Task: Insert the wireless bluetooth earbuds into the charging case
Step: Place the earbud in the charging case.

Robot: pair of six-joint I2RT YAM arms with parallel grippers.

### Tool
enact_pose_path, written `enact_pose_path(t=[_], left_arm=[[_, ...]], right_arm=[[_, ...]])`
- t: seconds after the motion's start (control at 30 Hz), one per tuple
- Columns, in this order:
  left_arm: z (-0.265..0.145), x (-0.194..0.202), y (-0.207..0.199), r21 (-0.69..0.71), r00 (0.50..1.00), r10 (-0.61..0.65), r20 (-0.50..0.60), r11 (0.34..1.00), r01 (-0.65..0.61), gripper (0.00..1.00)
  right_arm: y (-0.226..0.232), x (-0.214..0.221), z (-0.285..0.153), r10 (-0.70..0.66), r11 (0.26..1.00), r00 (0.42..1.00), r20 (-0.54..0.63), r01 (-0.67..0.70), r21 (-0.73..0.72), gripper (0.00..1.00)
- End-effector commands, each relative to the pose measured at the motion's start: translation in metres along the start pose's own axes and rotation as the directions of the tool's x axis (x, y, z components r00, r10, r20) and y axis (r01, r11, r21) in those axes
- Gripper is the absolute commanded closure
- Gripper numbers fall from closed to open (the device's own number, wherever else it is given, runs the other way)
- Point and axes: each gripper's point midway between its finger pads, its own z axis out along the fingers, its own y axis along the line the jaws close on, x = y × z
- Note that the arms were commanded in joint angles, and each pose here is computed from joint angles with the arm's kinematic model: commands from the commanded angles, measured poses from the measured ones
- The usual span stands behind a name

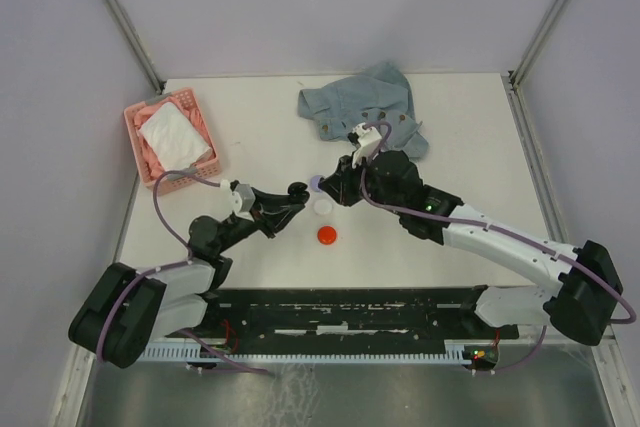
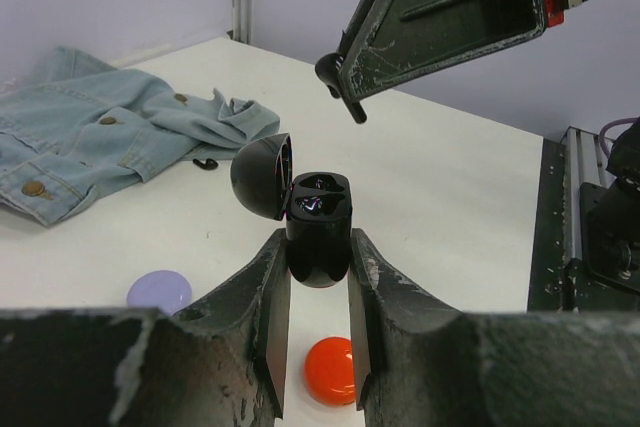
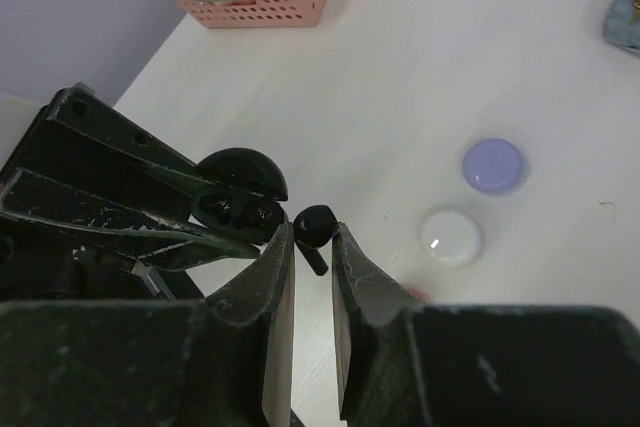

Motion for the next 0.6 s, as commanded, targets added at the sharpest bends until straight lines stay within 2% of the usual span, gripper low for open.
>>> enact_pose_path(t=[0.0, 0.3, 0.57], left_arm=[[0.000, -0.025, -0.008, 0.035, 0.991, 0.088, 0.096, 0.995, -0.092, 0.97], [-0.001, -0.029, -0.013, 0.048, 0.989, 0.098, 0.111, 0.994, -0.103, 0.97], [-0.003, -0.036, -0.018, 0.056, 0.986, 0.098, 0.137, 0.993, -0.107, 0.97]], right_arm=[[0.032, -0.037, -0.003, 0.077, 0.993, 0.977, 0.198, -0.057, -0.102, 0.90], [0.061, -0.035, 0.000, 0.099, 0.982, 0.955, 0.281, -0.049, -0.180, 0.89], [0.065, -0.023, 0.006, 0.101, 0.983, 0.950, 0.295, -0.050, -0.174, 0.89]])
